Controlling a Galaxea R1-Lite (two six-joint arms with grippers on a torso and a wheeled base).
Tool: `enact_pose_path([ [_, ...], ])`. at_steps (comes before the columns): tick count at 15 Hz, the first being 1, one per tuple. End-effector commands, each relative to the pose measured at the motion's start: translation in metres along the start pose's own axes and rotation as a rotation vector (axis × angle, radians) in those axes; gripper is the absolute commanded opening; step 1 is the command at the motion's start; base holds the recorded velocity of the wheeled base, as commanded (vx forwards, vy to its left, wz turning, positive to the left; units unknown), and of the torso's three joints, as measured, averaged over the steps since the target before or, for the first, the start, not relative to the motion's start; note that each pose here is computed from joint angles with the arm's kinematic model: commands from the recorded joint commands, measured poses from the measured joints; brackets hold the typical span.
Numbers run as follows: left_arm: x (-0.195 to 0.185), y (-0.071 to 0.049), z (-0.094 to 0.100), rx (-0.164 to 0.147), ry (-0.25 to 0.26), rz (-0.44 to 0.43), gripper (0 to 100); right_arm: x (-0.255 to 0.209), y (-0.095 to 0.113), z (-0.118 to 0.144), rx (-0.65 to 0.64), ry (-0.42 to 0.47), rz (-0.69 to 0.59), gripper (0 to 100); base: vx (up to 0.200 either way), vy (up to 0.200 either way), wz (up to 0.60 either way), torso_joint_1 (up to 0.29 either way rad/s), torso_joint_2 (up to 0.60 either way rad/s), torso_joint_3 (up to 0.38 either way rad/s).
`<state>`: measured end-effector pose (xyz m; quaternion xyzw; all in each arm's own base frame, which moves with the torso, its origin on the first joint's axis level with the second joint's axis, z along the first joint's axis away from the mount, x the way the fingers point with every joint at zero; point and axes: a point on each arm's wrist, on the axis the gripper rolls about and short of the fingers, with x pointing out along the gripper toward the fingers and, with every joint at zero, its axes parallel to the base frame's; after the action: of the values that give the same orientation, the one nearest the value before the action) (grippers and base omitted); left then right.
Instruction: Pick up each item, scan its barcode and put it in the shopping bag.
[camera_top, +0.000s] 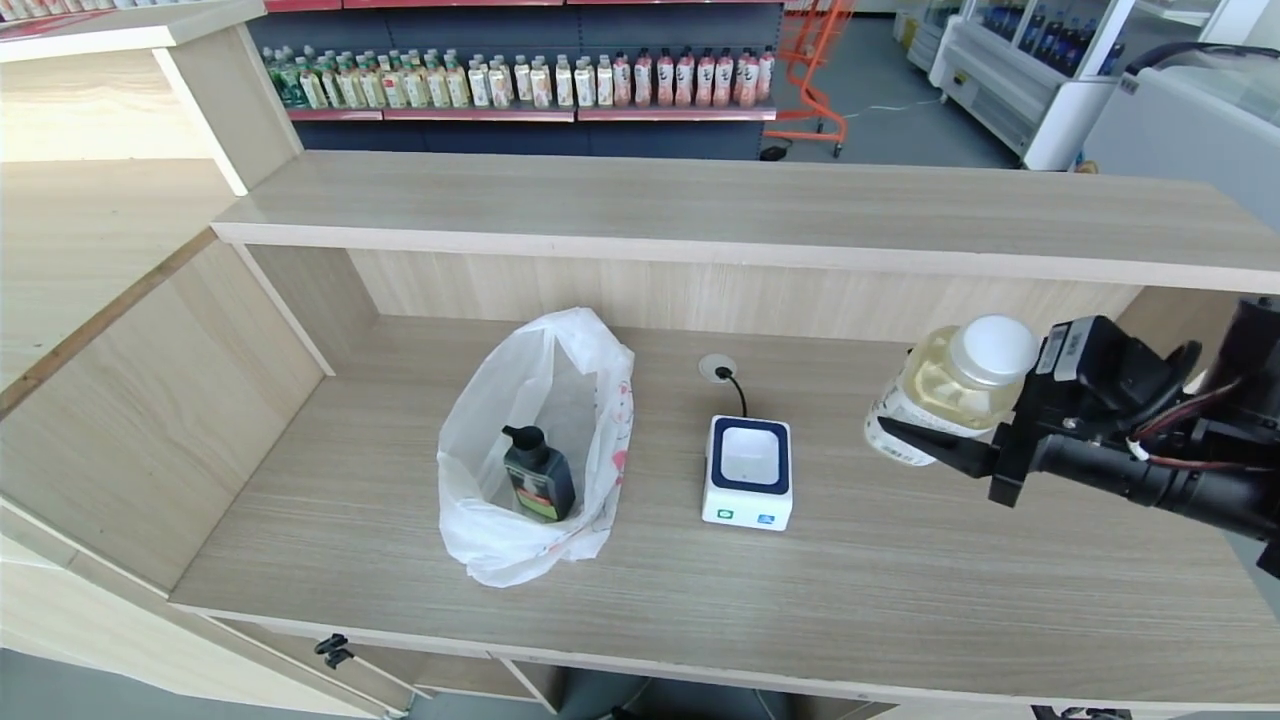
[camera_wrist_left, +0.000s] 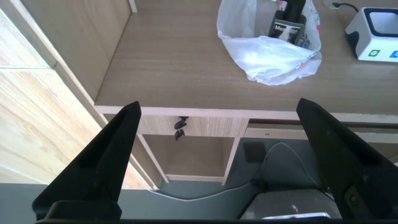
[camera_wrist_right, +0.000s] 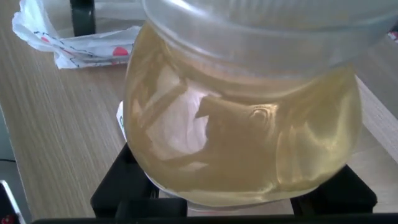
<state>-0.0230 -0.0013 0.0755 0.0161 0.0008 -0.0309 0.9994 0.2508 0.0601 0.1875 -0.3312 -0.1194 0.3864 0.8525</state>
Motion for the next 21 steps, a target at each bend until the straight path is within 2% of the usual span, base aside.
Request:
enact_pose_path([
  [1, 0.000, 0.000, 0.000, 0.000, 0.002, 0.000, 100, 0.020, 0.005, -0.038, -0.007, -0.006, 0.076, 0, 0.000, 0.000, 0.00, 0.000, 0.00, 0.000],
  [3, 0.000, 0.000, 0.000, 0.000, 0.002, 0.000, 100, 0.023, 0.010, -0.050, -0.037, -0.006, 0.107, 0, 0.000, 0.000, 0.00, 0.000, 0.00, 0.000],
  [7, 0.000, 0.000, 0.000, 0.000, 0.002, 0.000, 100, 0.033, 0.019, -0.073, -0.098, -0.069, 0.220, 0, 0.000, 0.000, 0.00, 0.000, 0.00, 0.000],
  [10, 0.000, 0.000, 0.000, 0.000, 0.002, 0.000, 100, 0.046, 0.016, -0.080, -0.123, -0.097, 0.236, 0, 0.000, 0.000, 0.00, 0.000, 0.00, 0.000],
  [14, 0.000, 0.000, 0.000, 0.000, 0.001, 0.000, 100, 0.074, 0.007, -0.080, -0.182, -0.176, 0.232, 0, 0.000, 0.000, 0.00, 0.000, 0.00, 0.000],
  [21, 0.000, 0.000, 0.000, 0.000, 0.002, 0.000, 100, 0.095, 0.022, -0.088, -0.186, -0.213, 0.265, 0, 0.000, 0.000, 0.00, 0.000, 0.00, 0.000],
])
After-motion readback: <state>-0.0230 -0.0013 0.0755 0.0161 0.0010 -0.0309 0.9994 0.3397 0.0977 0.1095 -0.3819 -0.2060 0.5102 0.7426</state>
